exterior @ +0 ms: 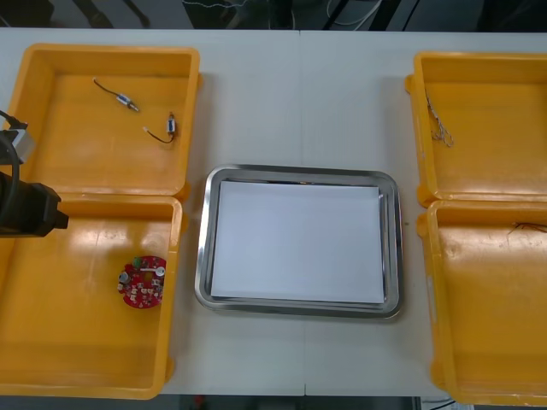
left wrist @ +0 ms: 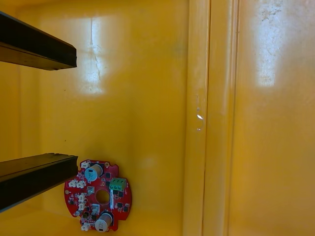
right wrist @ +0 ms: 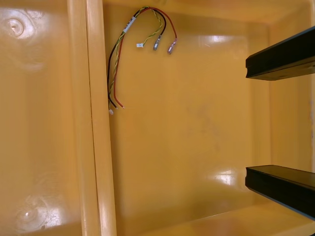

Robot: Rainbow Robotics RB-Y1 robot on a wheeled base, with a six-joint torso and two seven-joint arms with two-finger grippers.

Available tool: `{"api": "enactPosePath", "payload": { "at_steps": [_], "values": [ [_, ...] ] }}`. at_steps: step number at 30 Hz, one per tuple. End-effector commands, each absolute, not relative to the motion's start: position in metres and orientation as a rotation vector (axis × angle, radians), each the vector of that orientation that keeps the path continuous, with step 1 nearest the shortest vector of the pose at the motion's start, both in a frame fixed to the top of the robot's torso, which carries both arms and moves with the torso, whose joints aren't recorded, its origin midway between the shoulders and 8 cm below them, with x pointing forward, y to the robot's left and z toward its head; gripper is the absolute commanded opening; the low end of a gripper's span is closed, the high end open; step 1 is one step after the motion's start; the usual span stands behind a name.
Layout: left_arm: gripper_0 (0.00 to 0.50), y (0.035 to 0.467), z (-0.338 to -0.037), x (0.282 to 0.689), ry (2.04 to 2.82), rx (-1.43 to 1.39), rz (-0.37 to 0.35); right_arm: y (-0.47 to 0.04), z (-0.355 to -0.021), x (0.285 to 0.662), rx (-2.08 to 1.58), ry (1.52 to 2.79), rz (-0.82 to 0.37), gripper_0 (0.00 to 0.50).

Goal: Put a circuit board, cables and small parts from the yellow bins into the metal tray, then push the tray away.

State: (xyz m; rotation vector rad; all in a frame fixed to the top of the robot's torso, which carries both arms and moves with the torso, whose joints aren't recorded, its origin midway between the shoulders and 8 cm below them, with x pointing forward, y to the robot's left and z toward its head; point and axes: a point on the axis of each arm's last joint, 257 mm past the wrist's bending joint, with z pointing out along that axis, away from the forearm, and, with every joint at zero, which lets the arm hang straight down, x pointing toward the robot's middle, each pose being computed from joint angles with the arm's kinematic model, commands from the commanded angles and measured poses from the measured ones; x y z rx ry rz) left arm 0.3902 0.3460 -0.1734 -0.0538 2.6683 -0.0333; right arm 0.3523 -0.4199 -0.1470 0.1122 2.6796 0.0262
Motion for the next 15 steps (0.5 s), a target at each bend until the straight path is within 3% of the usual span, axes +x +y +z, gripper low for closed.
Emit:
{"api": "enactPosePath", "payload": {
  "at_steps": [1, 15],
  "values": [
    [0.5, 0.3612, -0.1548, 0.393, 2.621, 0.035, 0.054, -0.428, -0.1331, 0.3511, 0.099, 2.654, -0.017, 0.5],
    [0.5, 0.3612, -0.1548, 0.393, 2.621, 0.035, 0.054, -0.428, -0.1331, 0.3511, 0.099, 2.654, -0.017, 0.5]
  ]
}}
